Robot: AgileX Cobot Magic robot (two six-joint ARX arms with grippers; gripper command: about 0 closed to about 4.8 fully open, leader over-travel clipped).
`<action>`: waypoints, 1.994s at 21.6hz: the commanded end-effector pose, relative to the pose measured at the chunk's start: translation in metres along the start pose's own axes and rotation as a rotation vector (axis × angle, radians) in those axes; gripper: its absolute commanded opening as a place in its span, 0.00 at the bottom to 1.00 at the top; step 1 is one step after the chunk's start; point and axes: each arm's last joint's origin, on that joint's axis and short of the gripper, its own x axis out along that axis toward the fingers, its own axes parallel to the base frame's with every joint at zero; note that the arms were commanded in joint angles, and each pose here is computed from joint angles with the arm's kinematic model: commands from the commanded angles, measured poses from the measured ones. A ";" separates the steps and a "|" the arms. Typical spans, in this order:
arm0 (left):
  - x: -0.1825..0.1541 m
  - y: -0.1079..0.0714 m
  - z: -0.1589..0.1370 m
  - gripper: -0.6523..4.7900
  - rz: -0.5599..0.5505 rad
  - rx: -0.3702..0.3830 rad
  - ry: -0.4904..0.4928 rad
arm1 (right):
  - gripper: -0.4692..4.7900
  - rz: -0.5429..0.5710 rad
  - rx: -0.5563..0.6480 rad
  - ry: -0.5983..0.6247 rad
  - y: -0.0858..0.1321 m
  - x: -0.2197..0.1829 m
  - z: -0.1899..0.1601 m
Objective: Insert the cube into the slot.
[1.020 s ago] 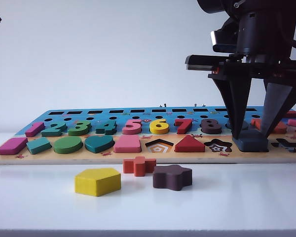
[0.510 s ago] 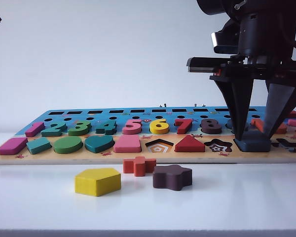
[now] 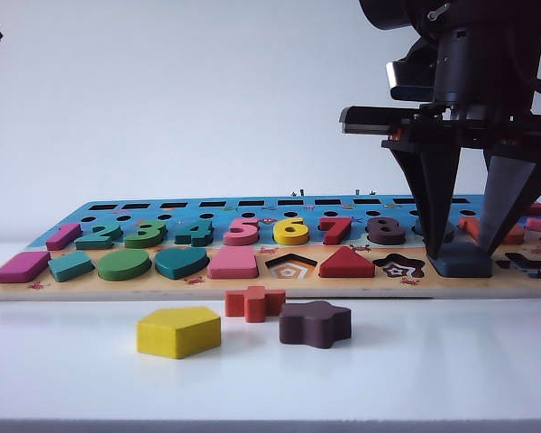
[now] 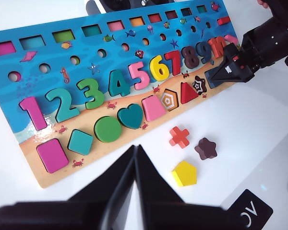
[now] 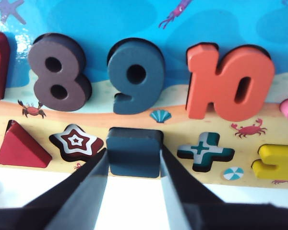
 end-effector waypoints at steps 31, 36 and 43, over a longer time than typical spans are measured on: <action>-0.001 -0.001 0.002 0.13 -0.008 0.014 -0.017 | 0.08 0.413 -0.235 -0.711 -0.052 -0.169 -0.081; -0.001 -0.001 0.002 0.13 -0.006 0.015 -0.020 | 0.08 0.443 -0.337 -0.820 -0.049 -0.172 -0.079; -0.008 -0.002 0.006 0.13 0.009 0.111 -0.128 | 0.08 0.470 -0.458 -0.927 -0.048 -0.145 -0.083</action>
